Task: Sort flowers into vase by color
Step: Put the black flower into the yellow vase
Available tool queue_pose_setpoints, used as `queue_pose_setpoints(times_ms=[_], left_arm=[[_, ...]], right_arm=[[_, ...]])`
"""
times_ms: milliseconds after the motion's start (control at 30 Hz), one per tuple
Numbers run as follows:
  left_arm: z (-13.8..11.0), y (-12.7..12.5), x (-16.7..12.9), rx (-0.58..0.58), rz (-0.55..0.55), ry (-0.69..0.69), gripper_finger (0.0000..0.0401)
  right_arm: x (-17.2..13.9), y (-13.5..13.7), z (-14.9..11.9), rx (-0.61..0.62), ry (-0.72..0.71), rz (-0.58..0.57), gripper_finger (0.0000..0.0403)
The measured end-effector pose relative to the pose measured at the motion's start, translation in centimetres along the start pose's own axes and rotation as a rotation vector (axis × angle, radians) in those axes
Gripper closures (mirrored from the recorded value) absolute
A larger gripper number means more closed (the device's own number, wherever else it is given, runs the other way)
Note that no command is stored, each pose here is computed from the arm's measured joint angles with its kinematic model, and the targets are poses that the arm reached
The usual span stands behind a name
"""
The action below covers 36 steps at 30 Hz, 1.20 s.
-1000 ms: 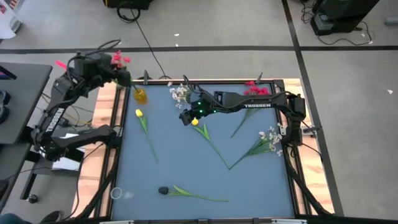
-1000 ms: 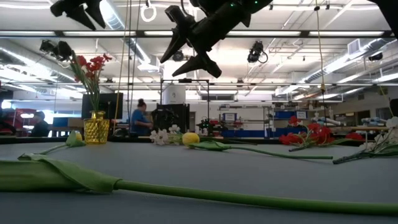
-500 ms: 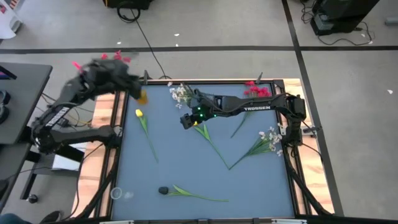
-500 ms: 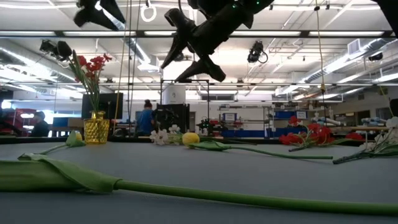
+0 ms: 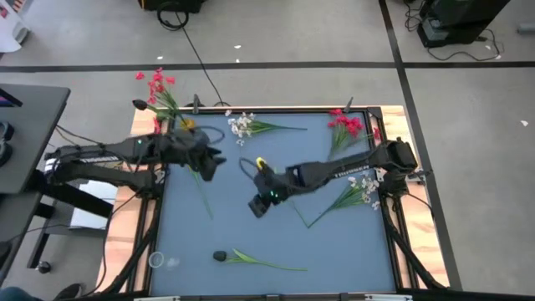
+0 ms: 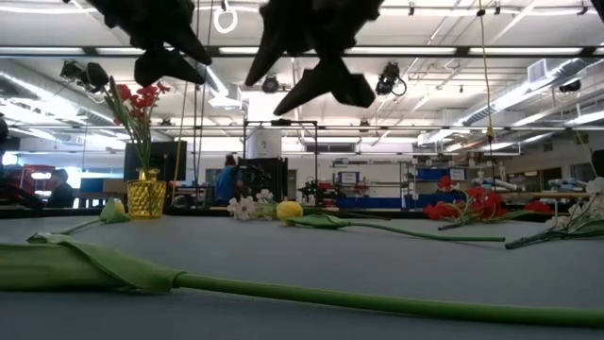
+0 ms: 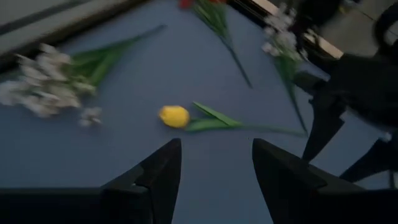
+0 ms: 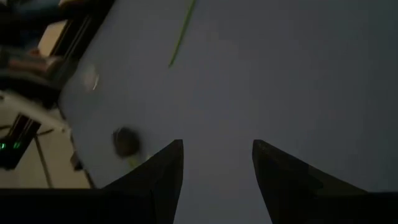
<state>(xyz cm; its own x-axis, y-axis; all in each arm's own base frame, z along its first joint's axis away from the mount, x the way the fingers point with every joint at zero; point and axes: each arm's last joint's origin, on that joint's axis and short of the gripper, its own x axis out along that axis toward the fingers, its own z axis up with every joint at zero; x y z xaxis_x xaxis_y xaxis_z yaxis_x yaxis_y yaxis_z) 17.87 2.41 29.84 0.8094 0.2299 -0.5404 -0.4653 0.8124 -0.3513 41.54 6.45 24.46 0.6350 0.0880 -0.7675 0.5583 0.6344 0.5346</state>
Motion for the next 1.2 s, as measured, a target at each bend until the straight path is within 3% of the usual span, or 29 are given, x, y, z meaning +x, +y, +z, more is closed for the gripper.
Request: queue_pose_setpoints(times_ms=[167,367,533,767,933,1200], left_arm=[[-1.9,-1.6,0.3,0.065,-0.087,0.043,0.0198],[-5.3,-3.3,1.0,0.100,-0.204,0.064,0.0198],[-8.3,-4.3,1.1,0.145,-0.302,0.101,0.0198],[-12.5,-5.3,0.6,0.324,-0.399,0.196,0.0213],[-14.3,-5.7,0.2,0.321,-0.406,0.229,0.0236],[-15.0,-5.8,-0.1,0.319,-0.369,0.226,0.0248]], right_arm=[[-0.2,2.5,-3.5,-0.077,-0.025,0.038,0.0202],[0.4,5.3,-8.7,-0.465,-0.073,0.075,0.0202],[3.1,6.1,-12.0,-0.643,-0.034,0.134,0.0202],[7.8,6.5,-14.6,-0.708,0.066,0.129,0.0202],[10.5,6.2,-15.3,-0.724,0.097,0.035,0.0202],[12.1,6.0,-15.0,-0.662,0.104,0.001,0.0206]])
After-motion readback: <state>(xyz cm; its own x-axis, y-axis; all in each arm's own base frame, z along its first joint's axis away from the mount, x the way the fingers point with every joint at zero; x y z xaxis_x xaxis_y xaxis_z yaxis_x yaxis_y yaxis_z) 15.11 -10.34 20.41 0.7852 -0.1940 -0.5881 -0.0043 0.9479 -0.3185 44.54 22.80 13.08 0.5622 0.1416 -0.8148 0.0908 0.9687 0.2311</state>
